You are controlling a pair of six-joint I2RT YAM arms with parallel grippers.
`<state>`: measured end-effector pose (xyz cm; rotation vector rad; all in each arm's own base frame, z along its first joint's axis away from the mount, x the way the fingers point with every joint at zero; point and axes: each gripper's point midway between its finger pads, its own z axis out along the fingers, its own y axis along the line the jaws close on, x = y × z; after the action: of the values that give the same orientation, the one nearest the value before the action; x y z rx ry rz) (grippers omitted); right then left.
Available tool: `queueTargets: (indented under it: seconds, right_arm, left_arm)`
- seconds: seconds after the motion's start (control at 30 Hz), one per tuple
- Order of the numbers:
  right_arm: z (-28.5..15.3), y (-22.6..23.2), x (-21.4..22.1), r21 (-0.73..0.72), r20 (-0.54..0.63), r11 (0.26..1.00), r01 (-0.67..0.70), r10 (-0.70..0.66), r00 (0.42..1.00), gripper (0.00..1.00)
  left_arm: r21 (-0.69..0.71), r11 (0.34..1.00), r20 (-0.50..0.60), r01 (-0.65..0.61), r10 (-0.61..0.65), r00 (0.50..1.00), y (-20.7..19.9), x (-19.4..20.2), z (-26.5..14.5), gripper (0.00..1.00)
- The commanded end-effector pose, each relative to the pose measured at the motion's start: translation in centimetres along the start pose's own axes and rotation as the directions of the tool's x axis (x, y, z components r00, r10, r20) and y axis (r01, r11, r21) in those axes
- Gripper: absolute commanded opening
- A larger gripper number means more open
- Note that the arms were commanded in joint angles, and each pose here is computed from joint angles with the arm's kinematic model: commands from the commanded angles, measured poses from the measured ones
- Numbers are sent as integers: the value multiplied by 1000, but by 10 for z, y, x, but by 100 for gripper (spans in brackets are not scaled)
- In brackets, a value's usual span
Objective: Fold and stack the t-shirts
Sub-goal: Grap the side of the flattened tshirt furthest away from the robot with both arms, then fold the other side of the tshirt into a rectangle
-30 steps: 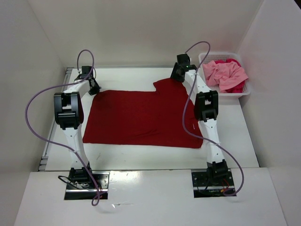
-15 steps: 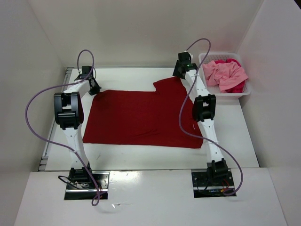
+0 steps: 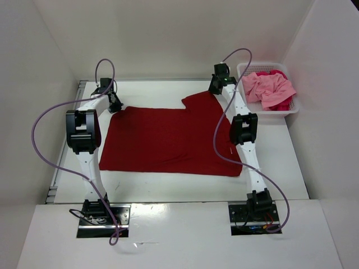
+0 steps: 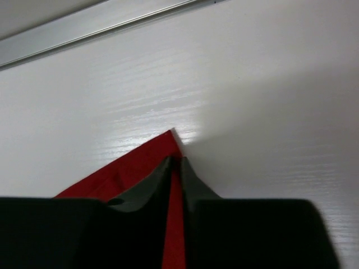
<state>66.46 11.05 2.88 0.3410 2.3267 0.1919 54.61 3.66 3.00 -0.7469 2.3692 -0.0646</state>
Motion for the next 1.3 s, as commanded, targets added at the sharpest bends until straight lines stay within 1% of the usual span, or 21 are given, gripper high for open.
queueTargets:
  seconds: [0.0, 0.13, 0.3, 0.33, 0.43, 0.5, 0.53, 0.57, 0.6, 0.63, 0.67, 0.8, 0.83, 0.9, 0.93, 0.97, 1.03, 1.1, 1.2, 1.23, 1.27]
  right_arm:
    - [10, -1, 2, -36, -7, 999, -37, 36, 999, 11]
    - [-17, 19, -22, -107, 11, 992, -61, 63, 998, 0]
    - [-87, 46, -67, -202, 46, 977, -64, 75, 996, 0]
    - [-107, 50, -67, -213, 19, 975, -65, 71, 997, 0]
    - [-133, 48, -61, -208, -34, 976, -60, 54, 998, 0]
    - [-144, 41, -31, -194, -142, 979, -64, 36, 989, 0]
    - [-171, 52, -62, -240, -47, 969, -50, 39, 998, 0]
    - [-158, 38, -26, -200, -129, 978, -62, 36, 991, 0]
    - [-169, 39, -25, -222, -115, 972, -71, 46, 992, 0]
    - [-201, 42, -51, -269, -30, 960, -83, 78, 997, 0]
    - [-193, 31, -17, -241, -108, 966, -98, 74, 991, 0]
    - [-212, 4, 20, -192, -163, 977, -91, 60, 985, 0]
    - [-209, -6, 43, -174, -198, 980, -96, 61, 978, 0]
    - [-230, -12, 46, -185, -184, 977, -104, 69, 981, 0]
    - [-232, -21, 68, -163, -225, 981, -109, 71, 972, 0]
    - [-246, -20, 64, -178, -198, 978, -106, 70, 978, 0]
    - [-253, -28, 88, -166, -239, 980, -112, 71, 969, 0]
    - [-272, -30, 91, -177, -217, 978, -110, 70, 974, 0]
    - [-285, -41, 116, -157, -256, 981, -115, 72, 964, 0]
    - [-295, -45, 126, -152, -264, 982, -116, 72, 962, 0]
    - [-318, -54, 146, -137, -284, 981, -136, 93, 954, 0]
  left_arm:
    - [26, 1000, 24, 4, -4, 1000, -9, -10, -7, 0]
    - [35, 999, 40, 5, -6, 999, -12, -16, -14, 0]
    - [41, 999, 86, 9, -12, 996, -8, -32, -34, 0]
    - [52, 999, 105, 10, -15, 994, -10, -37, -44, 0]
    - [56, 998, 116, -2, -4, 993, -7, -34, -54, 0]
    - [75, 997, 111, -13, 5, 994, -7, -30, -66, 0]
    - [82, 997, 124, -13, 3, 992, -9, -35, -72, 0]
    - [95, 995, 129, -14, 1, 992, -11, -35, -75, 0]
    - [96, 995, 132, -14, 1, 991, -9, -33, -83, 0]
    - [110, 994, 135, -15, 0, 991, -11, -33, -86, 0]
    - [118, 993, 129, -16, 1, 992, -11, -30, -89, 0]
    - [111, 994, 104, -10, -2, 995, -2, -20, -93, 0]
    - [117, 993, 97, -11, -1, 995, -2, -16, -95, 0]
    - [114, 993, 88, -1, -9, 996, 1, -12, -103, 0]
    - [117, 993, 89, 6, -16, 996, 5, -13, -106, 0]
    - [143, 990, 70, 16, -26, 997, 2, -7, -115, 0]
    - [162, 986, 50, 28, -36, 998, 1, 0, -124, 0]
    - [170, 985, 40, 27, -35, 999, 4, 8, -136, 0]
    - [168, 985, 30, 36, -41, 999, 12, 14, -149, 0]
    - [158, 987, 25, 44, -49, 999, 19, 16, -152, 0]
    - [169, 985, 27, 43, -49, 998, 23, 25, -172, 0]
